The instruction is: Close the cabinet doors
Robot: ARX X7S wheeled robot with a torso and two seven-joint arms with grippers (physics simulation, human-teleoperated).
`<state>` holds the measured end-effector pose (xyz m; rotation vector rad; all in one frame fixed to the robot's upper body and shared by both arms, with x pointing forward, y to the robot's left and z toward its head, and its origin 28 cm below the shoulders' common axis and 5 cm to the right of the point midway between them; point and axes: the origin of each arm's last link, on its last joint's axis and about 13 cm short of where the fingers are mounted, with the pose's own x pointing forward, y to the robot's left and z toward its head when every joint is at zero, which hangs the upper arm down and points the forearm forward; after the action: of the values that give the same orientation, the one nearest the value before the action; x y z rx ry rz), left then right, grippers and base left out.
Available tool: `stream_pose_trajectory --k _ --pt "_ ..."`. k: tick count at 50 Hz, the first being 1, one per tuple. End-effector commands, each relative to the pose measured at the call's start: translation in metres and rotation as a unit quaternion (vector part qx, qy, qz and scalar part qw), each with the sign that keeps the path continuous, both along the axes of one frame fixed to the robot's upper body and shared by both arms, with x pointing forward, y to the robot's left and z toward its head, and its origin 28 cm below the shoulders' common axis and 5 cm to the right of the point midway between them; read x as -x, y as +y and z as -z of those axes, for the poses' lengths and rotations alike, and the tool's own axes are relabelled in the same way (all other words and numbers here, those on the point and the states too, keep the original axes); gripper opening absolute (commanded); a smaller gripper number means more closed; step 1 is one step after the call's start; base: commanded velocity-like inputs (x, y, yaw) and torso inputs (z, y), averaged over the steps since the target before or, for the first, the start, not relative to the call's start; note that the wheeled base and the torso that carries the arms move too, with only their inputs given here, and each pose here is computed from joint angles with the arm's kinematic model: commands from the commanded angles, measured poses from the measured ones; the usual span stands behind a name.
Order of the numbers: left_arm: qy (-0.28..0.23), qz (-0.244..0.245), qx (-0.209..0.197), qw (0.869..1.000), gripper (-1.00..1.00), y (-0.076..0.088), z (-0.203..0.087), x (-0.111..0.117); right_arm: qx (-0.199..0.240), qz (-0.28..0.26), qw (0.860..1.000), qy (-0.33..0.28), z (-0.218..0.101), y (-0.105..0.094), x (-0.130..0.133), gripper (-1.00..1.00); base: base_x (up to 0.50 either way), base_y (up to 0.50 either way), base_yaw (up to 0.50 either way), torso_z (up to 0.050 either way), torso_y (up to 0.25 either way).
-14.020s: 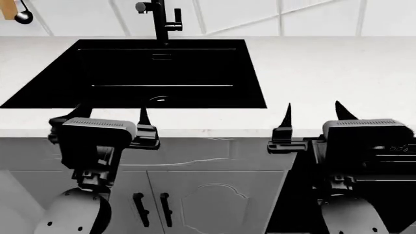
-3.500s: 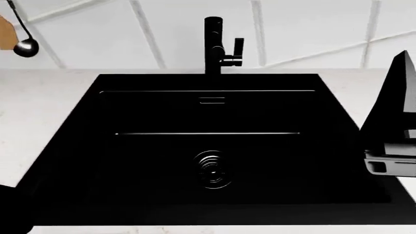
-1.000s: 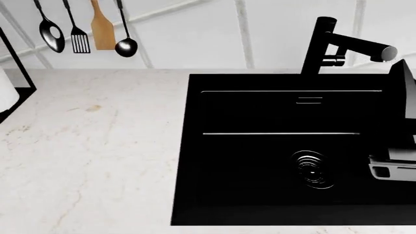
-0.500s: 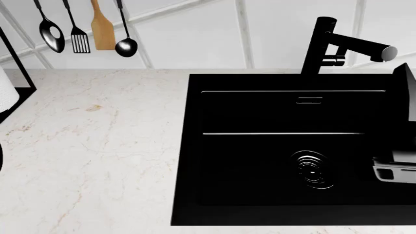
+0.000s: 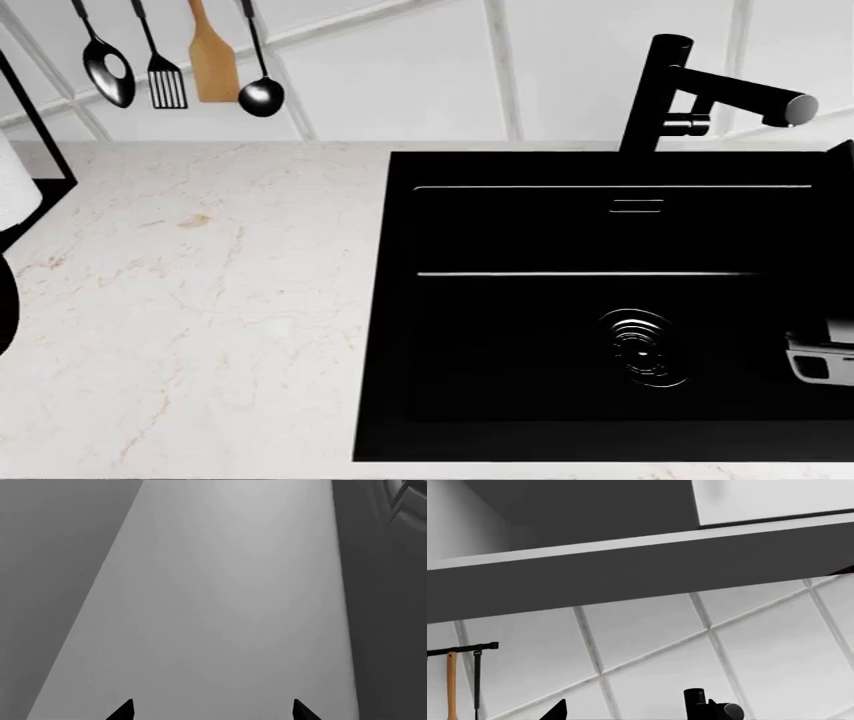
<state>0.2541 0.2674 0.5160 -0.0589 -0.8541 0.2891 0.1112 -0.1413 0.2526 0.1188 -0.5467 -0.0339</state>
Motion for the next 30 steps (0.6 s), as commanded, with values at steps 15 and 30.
stream_pose_trajectory --k 15,30 --pt "0.013 0.120 -0.069 0.990 1.00 -0.066 0.000 -0.004 -0.009 -0.003 1.000 0.001 0.003 -0.002 0.002 1.00 0.00 0.00 0.00 0.002 0.000" --pt "0.013 0.153 -0.090 0.984 1.00 -0.083 -0.001 0.006 -0.009 -0.005 1.000 0.000 0.003 -0.002 0.003 1.00 0.00 0.00 0.00 0.001 0.000"
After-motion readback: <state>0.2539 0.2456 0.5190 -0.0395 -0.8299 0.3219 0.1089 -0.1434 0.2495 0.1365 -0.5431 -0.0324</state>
